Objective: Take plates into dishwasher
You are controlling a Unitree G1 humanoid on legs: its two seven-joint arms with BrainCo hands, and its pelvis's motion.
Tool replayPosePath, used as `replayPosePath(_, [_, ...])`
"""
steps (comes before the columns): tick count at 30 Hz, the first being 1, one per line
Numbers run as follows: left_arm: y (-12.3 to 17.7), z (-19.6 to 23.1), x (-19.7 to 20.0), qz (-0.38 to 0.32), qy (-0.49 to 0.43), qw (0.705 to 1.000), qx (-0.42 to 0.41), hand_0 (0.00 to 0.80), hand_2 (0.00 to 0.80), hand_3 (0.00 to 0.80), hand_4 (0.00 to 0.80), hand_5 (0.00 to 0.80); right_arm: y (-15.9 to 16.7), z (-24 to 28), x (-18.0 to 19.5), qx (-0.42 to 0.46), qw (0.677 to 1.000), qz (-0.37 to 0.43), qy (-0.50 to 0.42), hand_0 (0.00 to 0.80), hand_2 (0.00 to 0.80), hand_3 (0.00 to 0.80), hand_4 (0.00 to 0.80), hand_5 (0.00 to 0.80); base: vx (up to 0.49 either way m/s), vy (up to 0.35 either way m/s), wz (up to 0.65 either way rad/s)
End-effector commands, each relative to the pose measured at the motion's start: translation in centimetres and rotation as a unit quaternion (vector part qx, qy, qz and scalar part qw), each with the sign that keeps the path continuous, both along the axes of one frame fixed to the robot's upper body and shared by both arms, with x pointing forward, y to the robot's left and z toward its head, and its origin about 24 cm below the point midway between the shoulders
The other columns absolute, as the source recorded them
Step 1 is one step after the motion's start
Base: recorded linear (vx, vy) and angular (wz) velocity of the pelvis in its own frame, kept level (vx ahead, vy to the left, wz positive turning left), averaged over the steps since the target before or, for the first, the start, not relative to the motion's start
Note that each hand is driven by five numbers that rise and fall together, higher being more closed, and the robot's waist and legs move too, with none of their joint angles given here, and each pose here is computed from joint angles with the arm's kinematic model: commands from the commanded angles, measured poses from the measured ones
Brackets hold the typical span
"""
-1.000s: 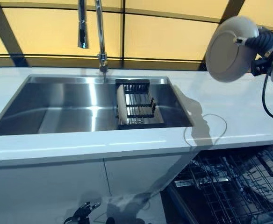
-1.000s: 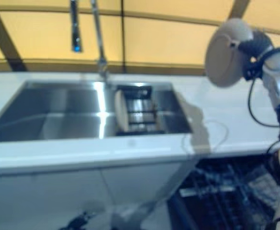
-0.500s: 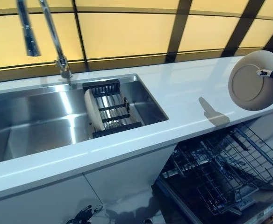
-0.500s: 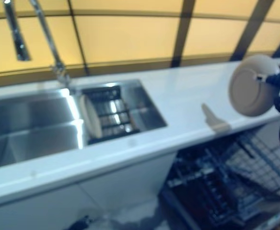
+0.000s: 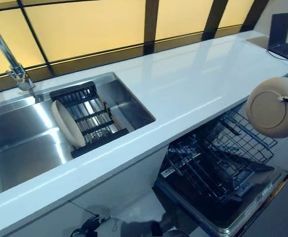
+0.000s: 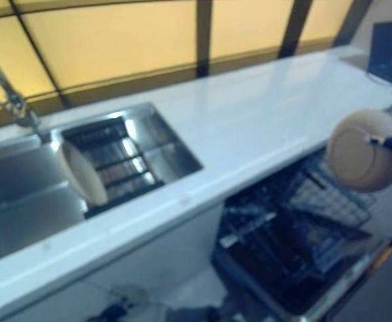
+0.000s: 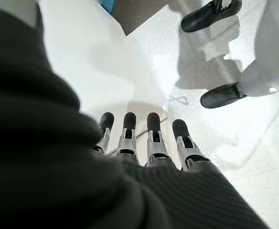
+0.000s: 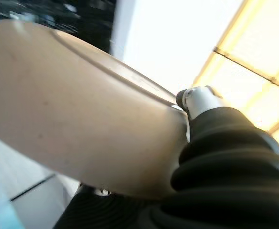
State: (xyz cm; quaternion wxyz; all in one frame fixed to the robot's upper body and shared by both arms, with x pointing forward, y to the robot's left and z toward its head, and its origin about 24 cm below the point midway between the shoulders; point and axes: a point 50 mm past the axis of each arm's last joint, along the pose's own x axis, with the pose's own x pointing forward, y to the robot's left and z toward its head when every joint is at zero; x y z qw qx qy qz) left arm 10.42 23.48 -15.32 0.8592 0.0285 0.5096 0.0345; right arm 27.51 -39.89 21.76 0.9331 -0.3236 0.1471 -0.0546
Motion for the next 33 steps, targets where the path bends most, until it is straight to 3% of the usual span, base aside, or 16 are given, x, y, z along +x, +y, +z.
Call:
replayPosePath(1, [2.3, 0.6, 0.5, 0.008, -0.004, 1.0, 0.027, 0.0, 0.0, 0.0, 0.0, 0.0, 0.6, 1.3, -0.3, -0.033, 0.998, 0.038, -0.029, 0.8, 0.8, 0.8, 0.8, 0.8, 0.004, -0.016, -0.16])
replayPosePath(15, [1.5, 0.5, 1.1, 0.015, -0.009, 1.0, 0.025, 0.0, 0.0, 0.0, 0.0, 0.0, 3.8, -8.3, 1.0, 0.052, 0.999, 0.015, -0.005, 0.8, 0.8, 0.8, 0.8, 0.8, -0.003, -0.002, -0.03])
replayPosePath(33, [0.1, 1.1, 4.0, -0.012, -0.04, 0.999, -0.004, 0.0, 0.0, 0.0, 0.0, 0.0, 6.2, -13.9, 2.9, -0.032, 0.998, -0.006, 0.06, 0.8, 0.8, 0.8, 0.8, 0.8, -0.03, -0.025, 0.08])
